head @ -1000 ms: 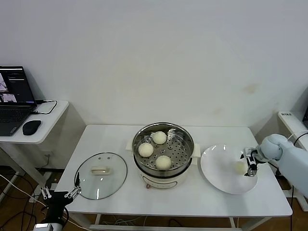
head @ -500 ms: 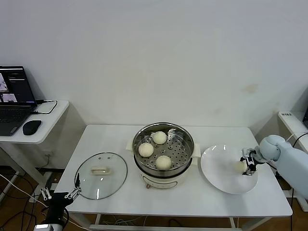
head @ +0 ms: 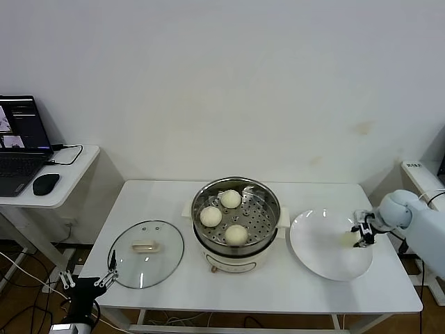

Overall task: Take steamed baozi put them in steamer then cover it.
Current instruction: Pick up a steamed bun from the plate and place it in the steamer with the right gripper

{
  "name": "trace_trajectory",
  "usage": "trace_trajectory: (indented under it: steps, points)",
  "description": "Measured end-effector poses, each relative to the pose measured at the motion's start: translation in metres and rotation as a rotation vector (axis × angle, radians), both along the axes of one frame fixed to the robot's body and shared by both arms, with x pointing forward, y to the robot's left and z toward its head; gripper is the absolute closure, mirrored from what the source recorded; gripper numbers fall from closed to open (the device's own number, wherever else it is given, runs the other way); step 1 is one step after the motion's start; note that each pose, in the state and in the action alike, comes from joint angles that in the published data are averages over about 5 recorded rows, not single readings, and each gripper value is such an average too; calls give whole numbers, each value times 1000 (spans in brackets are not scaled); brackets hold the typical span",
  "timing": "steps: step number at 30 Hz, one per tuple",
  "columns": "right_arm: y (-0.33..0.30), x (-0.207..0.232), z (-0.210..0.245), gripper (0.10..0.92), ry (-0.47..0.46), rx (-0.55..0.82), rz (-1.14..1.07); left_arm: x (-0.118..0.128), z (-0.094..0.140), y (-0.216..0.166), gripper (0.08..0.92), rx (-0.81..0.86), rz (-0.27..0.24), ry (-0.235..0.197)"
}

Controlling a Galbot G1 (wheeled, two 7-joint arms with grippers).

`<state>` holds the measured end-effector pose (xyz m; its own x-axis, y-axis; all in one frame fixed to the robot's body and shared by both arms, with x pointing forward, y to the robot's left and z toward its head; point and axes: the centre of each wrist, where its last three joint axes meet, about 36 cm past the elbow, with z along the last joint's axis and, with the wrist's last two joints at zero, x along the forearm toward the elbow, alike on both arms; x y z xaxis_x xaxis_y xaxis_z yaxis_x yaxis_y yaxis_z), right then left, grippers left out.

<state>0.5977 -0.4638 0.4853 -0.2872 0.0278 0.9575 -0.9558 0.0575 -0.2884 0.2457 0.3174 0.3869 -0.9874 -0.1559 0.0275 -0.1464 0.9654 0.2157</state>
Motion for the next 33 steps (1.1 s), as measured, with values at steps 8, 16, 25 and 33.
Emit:
trace_trajectory:
  steps: [8, 16, 25, 33]
  points:
    - [28, 7, 66, 521, -67, 47, 36, 3, 2, -4, 177, -5, -13, -10]
    - [90, 14, 141, 517, -138, 155, 104, 3, 4, -8, 177, -11, -25, -14]
    - [177, 16, 186, 514, -138, 265, 167, 1, 7, -10, 177, -16, -22, -23]
    - [246, 19, 182, 513, -83, 308, 178, -2, 10, -10, 177, -19, -7, -32]
